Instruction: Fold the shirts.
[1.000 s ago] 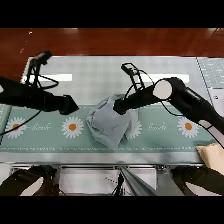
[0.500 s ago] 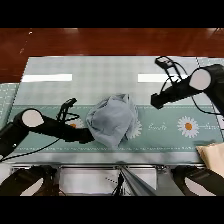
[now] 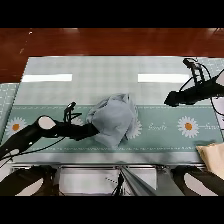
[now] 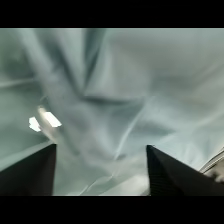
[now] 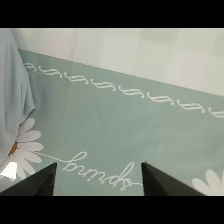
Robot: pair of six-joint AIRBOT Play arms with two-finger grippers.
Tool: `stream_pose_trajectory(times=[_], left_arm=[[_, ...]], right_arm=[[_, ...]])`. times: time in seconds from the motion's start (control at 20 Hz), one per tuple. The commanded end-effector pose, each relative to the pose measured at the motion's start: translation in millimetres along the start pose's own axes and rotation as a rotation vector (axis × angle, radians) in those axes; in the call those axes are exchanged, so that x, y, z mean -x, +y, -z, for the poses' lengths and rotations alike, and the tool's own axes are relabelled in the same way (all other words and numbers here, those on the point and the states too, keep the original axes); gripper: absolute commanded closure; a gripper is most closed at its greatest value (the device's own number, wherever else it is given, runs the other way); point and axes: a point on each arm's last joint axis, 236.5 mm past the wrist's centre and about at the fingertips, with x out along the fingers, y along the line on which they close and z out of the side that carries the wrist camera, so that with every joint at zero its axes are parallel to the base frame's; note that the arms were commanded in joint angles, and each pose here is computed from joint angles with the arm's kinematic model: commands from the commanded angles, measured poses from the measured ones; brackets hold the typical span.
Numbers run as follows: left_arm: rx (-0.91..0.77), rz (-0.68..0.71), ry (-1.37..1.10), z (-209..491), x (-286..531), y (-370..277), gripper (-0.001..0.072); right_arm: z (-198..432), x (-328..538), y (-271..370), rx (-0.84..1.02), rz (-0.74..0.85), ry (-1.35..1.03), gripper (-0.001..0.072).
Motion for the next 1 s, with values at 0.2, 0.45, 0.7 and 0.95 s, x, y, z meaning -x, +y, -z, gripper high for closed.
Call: stream_pose_trajectory(times=[0.2, 0.45, 0.7, 0.95], left_arm=[[0.113, 0.060, -0.006, -18.9, -30.5, 0.9, 0.0680], [0.042, 0.128, 0.021, -12.3, -13.4, -17.7, 0.0680], [0.031, 0.172, -0.011, -20.8, 5.0, -26.8, 0.0680], [0.016, 0.185, 0.004, -17.6, 7.3, -28.7, 0.0680]], right_arm=[[1.2, -9.7, 6.1, -0.035, -0.064, -0.018, 0.0123], [19.6, -65.6, 54.2, -0.188, -0.314, -0.009, 0.0123], [18.4, -122.1, 88.4, -0.215, -0.335, -0.011, 0.0123], [-3.7, -156.5, 110.2, -0.303, -0.333, -0.095, 0.0125]])
